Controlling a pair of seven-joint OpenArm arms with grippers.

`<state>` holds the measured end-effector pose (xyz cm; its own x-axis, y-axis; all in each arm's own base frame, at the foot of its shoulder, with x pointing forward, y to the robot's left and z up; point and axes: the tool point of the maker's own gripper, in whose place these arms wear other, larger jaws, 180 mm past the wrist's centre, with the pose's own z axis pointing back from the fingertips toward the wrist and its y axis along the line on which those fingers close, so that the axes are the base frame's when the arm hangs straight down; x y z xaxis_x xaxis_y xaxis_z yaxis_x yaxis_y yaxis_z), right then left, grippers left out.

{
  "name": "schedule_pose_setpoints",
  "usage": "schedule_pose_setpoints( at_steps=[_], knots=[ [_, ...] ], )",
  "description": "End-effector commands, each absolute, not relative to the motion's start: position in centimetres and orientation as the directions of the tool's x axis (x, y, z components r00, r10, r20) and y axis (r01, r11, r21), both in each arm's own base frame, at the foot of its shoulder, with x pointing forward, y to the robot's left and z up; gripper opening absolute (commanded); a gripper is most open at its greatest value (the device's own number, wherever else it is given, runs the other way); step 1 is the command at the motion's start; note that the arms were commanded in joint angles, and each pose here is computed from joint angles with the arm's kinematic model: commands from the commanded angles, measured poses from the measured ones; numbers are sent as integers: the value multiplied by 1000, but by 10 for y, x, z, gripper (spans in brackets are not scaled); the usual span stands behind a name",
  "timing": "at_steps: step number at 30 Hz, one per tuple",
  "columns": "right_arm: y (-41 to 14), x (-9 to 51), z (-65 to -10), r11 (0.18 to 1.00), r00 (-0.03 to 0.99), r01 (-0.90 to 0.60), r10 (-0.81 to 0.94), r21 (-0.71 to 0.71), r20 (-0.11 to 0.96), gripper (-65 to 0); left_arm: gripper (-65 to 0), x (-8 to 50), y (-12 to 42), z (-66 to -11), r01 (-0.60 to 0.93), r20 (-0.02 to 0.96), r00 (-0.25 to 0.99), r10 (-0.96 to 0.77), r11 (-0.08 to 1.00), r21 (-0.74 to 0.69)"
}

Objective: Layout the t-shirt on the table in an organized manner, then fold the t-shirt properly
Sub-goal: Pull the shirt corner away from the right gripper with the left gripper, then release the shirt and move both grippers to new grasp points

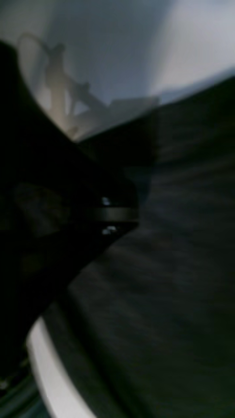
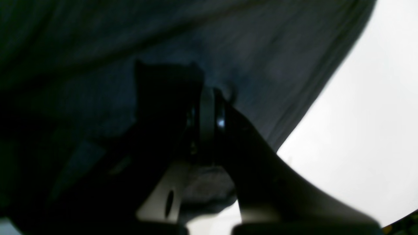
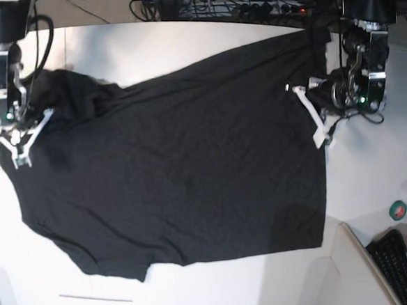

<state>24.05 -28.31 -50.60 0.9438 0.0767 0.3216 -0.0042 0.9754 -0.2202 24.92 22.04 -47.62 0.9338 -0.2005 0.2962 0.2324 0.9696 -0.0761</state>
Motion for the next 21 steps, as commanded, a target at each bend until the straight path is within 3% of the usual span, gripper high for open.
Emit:
schedule_pose_setpoints(
  at_steps=[1, 10, 21],
  knots=[
    [-293, 243, -507, 973, 949, 4, 70, -231, 308, -650, -650, 269, 220, -470, 236, 338, 919, -202, 970, -62],
    [-322, 311, -512, 979, 913, 75, 10, -192, 408, -650, -650, 345, 212, -497, 222, 373, 909, -184, 973, -60],
    [-328, 382, -466, 978, 785, 99, 37, -185, 618, -650, -650, 470, 135, -445, 282, 587, 786, -195, 957, -59]
  ],
)
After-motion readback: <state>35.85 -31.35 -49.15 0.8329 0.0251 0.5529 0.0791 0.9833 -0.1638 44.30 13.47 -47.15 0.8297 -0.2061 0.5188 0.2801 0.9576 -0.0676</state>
